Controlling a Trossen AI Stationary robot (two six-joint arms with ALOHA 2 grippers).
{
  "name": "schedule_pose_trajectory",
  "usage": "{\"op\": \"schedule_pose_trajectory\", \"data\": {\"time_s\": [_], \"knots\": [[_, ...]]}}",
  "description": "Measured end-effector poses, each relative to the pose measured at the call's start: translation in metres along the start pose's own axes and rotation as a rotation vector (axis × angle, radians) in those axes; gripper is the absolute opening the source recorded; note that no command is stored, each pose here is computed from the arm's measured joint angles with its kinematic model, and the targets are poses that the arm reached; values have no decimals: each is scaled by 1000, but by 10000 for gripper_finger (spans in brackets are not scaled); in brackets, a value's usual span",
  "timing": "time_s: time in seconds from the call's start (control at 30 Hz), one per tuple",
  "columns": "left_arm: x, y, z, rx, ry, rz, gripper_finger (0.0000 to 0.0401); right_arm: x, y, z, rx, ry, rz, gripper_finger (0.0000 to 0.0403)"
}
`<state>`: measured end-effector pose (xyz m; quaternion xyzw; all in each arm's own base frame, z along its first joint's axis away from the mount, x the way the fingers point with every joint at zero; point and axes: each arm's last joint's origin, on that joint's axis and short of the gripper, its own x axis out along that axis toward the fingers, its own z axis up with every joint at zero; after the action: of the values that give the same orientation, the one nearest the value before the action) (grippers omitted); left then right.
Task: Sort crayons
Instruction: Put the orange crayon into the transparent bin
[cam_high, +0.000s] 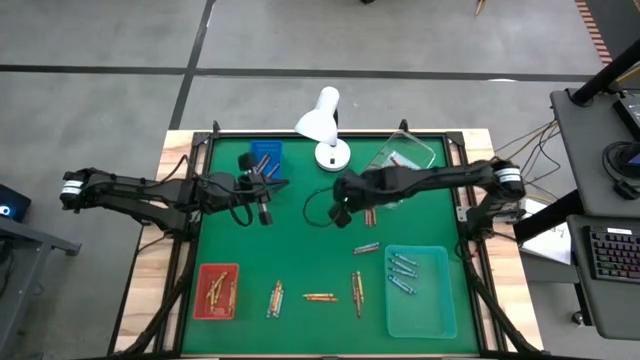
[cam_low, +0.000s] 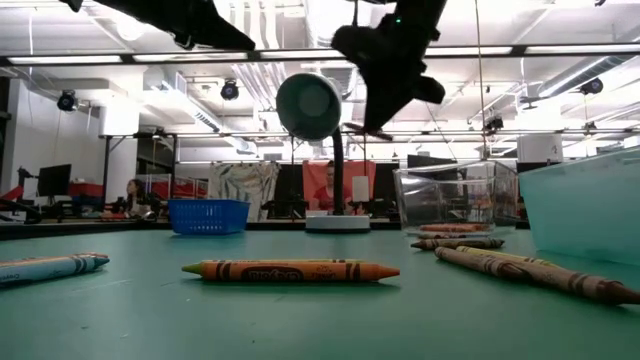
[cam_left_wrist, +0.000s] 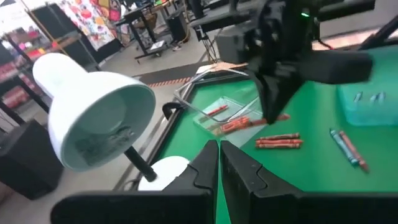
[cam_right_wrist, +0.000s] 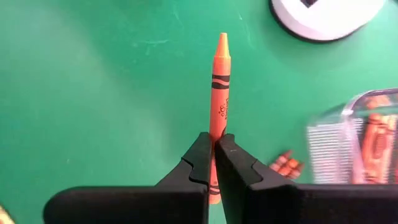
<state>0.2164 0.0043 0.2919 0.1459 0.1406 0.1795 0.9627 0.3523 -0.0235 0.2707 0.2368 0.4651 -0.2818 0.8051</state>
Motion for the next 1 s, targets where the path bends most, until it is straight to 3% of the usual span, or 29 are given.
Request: {"op": "schedule_pose_trajectory", "data": {"time_s": [0.17, 0.5, 0.73, 1.0], "knots": [[1, -1, -1, -86, 6, -1, 0, -12, -33, 11, -52, 55, -36, 8], [1, -2, -1, -204, 10, -6, 0, -14, -121, 26, -88, 277, -234, 9], [-1, -6, -5, -256, 51, -24, 0, 3, -173, 28, -80, 364, -278, 9], [-3, -12, -5, -270, 58, -50, 0, 28, -204, 16, -78, 373, -281, 9]]}}
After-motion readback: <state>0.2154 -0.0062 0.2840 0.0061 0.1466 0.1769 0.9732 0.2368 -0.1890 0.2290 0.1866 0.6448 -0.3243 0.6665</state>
